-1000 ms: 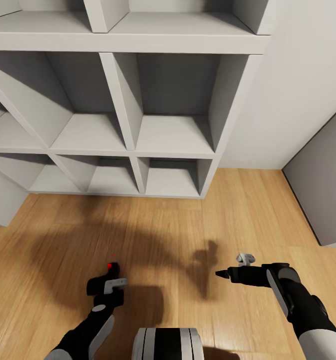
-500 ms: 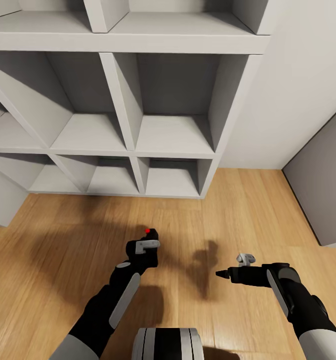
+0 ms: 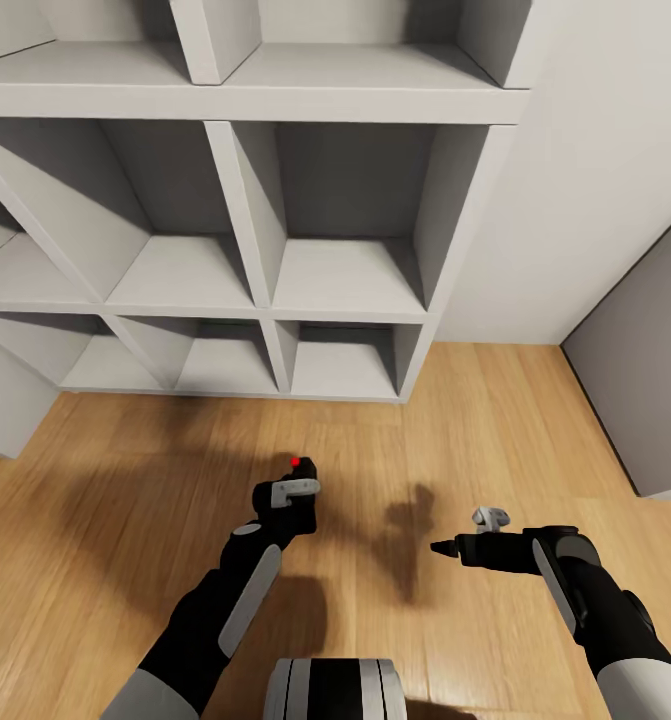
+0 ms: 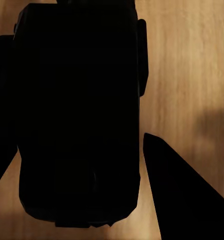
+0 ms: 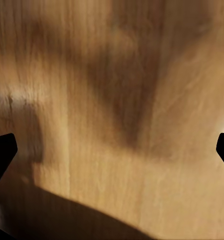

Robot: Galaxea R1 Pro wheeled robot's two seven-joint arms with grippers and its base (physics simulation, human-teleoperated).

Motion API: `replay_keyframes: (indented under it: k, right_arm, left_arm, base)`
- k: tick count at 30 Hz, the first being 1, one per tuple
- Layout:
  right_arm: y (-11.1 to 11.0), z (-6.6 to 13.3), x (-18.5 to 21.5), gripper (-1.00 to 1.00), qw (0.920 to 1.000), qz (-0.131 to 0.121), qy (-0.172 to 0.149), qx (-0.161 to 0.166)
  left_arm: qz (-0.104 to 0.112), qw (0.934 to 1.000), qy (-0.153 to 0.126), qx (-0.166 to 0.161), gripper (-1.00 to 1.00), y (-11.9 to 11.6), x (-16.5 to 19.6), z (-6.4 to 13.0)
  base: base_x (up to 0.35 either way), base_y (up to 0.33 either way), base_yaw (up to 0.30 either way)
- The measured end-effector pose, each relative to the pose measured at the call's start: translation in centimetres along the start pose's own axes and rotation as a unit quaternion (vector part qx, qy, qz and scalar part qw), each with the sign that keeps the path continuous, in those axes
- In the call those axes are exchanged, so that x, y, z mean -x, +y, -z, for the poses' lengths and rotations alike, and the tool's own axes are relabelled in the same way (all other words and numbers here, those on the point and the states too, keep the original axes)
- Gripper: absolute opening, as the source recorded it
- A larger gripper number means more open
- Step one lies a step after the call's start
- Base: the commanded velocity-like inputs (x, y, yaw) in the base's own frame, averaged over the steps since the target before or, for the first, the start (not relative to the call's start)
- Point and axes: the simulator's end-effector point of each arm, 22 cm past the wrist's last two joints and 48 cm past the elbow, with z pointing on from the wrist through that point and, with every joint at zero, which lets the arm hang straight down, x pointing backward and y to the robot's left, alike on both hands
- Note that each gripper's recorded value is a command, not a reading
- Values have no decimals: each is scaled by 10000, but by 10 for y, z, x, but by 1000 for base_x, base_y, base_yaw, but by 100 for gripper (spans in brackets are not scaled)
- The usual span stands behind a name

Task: Attach the digital camera to the camera tripod in the bedroom.

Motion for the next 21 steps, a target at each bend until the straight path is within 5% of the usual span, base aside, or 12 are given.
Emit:
replay_keyframes:
  k: [11, 13, 18, 21]
  right_arm:
    - [10, 18, 16, 100, 9997, 106, -203, 13]
    - [12, 22, 20, 100, 9996, 120, -261, 14]
    - [16, 32, 28, 100, 9991, 174, -378, 13]
    - [17, 39, 34, 100, 9987, 213, -457, -1]
  left_arm:
    - [96, 9991, -374, -196, -100, -13, 37, 24]
    - [511, 9950, -638, -581, -100, -11, 69, 45]
    - [852, 9881, -769, -1028, -100, 5, 92, 68]
    - [1099, 9782, -788, -1577, -100, 8, 103, 84]
  base:
    - [0, 0, 0]
    - [0, 0, 0]
    - [0, 0, 0]
    - [0, 0, 0]
